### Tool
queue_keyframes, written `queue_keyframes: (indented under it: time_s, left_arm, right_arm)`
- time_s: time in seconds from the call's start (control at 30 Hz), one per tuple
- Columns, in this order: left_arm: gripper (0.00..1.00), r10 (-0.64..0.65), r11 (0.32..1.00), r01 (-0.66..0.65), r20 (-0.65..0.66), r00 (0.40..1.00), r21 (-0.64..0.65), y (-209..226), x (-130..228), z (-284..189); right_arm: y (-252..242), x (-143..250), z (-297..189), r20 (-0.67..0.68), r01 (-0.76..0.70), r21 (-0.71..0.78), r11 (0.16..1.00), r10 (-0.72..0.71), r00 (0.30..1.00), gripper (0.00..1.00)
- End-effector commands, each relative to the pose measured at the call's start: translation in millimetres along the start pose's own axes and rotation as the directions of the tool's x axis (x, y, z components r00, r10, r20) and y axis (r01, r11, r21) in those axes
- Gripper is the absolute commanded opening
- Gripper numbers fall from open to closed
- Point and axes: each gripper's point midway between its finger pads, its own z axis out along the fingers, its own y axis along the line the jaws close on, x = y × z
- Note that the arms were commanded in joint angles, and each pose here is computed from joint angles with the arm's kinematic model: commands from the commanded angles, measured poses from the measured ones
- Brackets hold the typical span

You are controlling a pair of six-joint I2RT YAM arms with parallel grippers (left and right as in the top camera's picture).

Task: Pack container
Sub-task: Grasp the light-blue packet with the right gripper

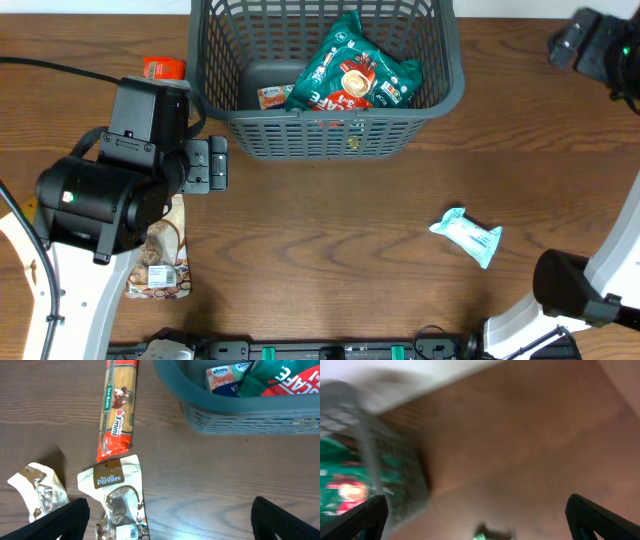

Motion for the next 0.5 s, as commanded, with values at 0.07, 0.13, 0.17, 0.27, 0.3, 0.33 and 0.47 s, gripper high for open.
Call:
queue_keyframes:
  time_s: [0.07, 0.13, 0.17, 0.27, 0.3, 0.33, 0.47]
  left_arm:
    - [0.93, -0.012, 1.000, 0.012, -0.004, 1.000, -0.016, 2, 1, 2]
    - [0.93, -0.012, 1.000, 0.012, -0.003, 1.000, -0.016, 2, 1, 2]
    - [0.93, -0.012, 1.000, 0.012, -0.003, 1.000, -0.017, 2, 1, 2]
    - [0.93, -0.012, 1.000, 0.012, -0.003, 1.000, -0.019, 3, 1, 2]
    - [0.93, -0.012, 1.000, 0.012, -0.004, 1.000, -0.019, 3, 1, 2]
    - [0.93, -0.012, 1.000, 0.012, -0.003, 1.000, -0.019, 3, 1, 2]
    - [0.93, -0.013, 1.000, 0.013, -0.003, 1.000, -0.019, 2, 1, 2]
  right_arm:
    - [-20, 36, 29, -0.180, -0.045, 0.082, 0.996, 0.059, 0.982, 0.99]
    - [-20, 52, 41, -0.242, -0.022, 0.091, 0.996, 0.044, 0.969, 0.99]
    - [-19, 58, 46, -0.261, -0.010, 0.091, 0.996, 0.034, 0.965, 0.99]
    - [-14, 82, 66, -0.301, 0.006, 0.073, 0.997, 0.017, 0.953, 0.99]
    - [-11, 94, 74, -0.314, 0.005, 0.052, 0.999, 0.012, 0.949, 0.99]
    - [-9, 100, 78, -0.320, 0.002, 0.040, 0.999, 0.011, 0.947, 0.99]
    - [-9, 149, 107, -0.334, -0.019, -0.023, 1.000, 0.011, 0.942, 0.99]
